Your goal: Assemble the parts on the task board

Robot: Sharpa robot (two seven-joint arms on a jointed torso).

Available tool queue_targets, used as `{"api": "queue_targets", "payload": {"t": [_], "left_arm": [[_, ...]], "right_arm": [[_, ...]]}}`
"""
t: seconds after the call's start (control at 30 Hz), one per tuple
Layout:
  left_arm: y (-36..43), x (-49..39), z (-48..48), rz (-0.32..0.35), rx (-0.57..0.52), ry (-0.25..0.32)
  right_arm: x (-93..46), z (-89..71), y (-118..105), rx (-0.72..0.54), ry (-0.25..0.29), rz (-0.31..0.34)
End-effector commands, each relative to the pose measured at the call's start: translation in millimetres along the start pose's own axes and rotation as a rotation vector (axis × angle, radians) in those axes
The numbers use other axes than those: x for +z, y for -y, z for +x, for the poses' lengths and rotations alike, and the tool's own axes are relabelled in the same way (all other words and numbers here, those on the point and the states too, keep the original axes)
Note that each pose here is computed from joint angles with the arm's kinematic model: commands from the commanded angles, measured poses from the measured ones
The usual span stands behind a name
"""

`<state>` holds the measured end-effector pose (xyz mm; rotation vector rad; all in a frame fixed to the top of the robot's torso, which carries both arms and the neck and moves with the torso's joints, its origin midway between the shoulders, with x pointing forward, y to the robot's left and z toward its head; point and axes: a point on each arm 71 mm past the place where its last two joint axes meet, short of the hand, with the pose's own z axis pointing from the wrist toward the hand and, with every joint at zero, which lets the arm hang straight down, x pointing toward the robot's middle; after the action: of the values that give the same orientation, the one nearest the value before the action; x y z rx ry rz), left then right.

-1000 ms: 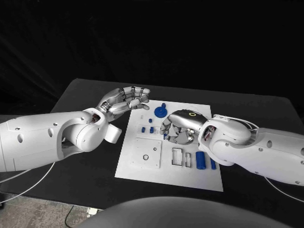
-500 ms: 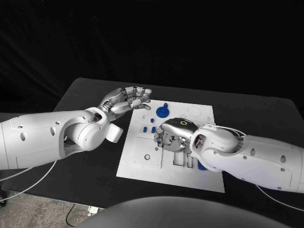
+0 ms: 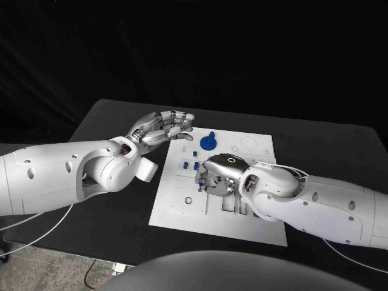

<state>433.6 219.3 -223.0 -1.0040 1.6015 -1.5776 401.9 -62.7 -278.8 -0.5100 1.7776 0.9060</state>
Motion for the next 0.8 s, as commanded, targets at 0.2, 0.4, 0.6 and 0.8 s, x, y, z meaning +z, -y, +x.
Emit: {"api": "queue_targets", "payload": {"t": [0.2, 0.4, 0.6, 0.8], "left_arm": [[-0.1, 0.2, 1.1, 0.0, -0.011, -0.02], [-1.0, 0.8, 0.9, -0.005, -0.012, -0.021], [-1.9, 1.0, 1.3, -0.011, -0.014, -0.026], [-2.6, 0.5, 0.7, -0.017, -0.014, -0.027]], "right_arm": [[-1.4, 6.0, 0.8, 0.006, -0.016, 0.001], [-2.5, 7.4, 0.7, 0.018, -0.028, 0.005], [-2.8, 8.4, 0.8, 0.025, -0.035, 0.009], [-3.6, 10.2, 0.1, 0.031, -0.042, 0.01]]}}
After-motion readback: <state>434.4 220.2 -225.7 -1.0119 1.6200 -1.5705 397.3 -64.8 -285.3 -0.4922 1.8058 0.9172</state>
